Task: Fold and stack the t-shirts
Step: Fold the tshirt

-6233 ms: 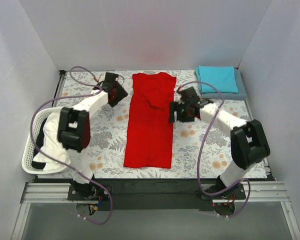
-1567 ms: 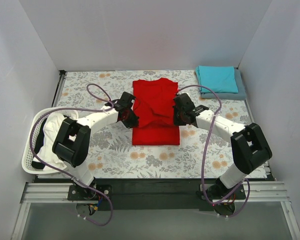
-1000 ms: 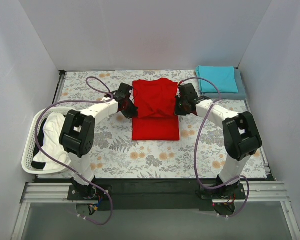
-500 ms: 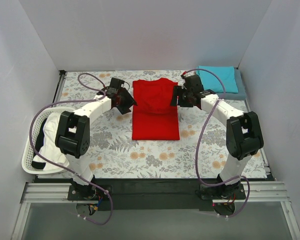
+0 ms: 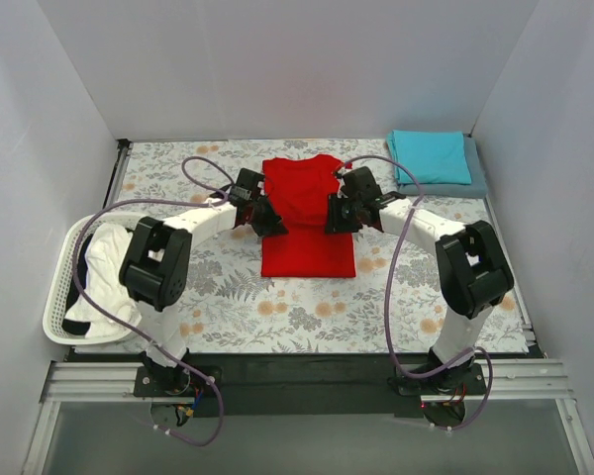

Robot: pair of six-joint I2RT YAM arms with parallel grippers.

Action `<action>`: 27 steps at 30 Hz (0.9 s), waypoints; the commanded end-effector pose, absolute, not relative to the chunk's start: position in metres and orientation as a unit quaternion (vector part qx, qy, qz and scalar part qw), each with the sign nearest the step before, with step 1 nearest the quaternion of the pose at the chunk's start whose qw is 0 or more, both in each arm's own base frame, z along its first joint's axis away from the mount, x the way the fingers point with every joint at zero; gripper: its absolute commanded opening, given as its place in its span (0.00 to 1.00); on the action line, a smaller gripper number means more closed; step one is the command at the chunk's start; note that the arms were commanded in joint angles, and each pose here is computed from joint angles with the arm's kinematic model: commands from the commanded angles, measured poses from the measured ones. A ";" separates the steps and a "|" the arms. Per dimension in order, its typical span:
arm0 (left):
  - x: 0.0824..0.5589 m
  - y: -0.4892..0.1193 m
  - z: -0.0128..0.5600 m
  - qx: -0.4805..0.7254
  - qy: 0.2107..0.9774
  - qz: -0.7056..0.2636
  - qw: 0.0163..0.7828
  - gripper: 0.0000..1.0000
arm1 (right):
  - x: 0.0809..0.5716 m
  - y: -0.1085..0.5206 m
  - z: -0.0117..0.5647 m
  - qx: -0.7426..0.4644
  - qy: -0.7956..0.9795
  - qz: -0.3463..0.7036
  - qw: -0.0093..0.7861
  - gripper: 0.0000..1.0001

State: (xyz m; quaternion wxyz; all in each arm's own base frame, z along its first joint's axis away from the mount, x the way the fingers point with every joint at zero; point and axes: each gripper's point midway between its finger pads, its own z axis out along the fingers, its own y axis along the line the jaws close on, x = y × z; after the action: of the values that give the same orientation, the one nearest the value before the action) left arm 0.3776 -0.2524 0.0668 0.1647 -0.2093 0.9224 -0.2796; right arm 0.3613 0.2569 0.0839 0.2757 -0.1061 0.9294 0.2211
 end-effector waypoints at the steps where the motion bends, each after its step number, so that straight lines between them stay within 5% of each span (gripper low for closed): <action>1: 0.408 -0.273 0.088 -0.171 0.911 -0.322 0.191 0.00 | 0.384 0.271 0.095 -0.118 0.917 0.238 0.298 0.38; 15: 0.465 -0.286 0.056 -0.175 0.914 -0.317 0.184 0.00 | 0.432 0.276 0.066 -0.097 0.927 0.227 0.282 0.37; 27: 0.443 -0.257 0.001 -0.226 0.933 -0.238 0.145 0.00 | 0.422 0.258 0.014 -0.085 0.949 0.192 0.235 0.34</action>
State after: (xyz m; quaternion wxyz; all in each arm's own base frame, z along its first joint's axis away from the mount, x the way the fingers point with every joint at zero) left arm 0.4549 -0.2761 0.0248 0.1601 -0.2028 0.9220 -0.2885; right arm 0.4267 0.2633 0.0333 0.2526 -0.0843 0.9406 0.2107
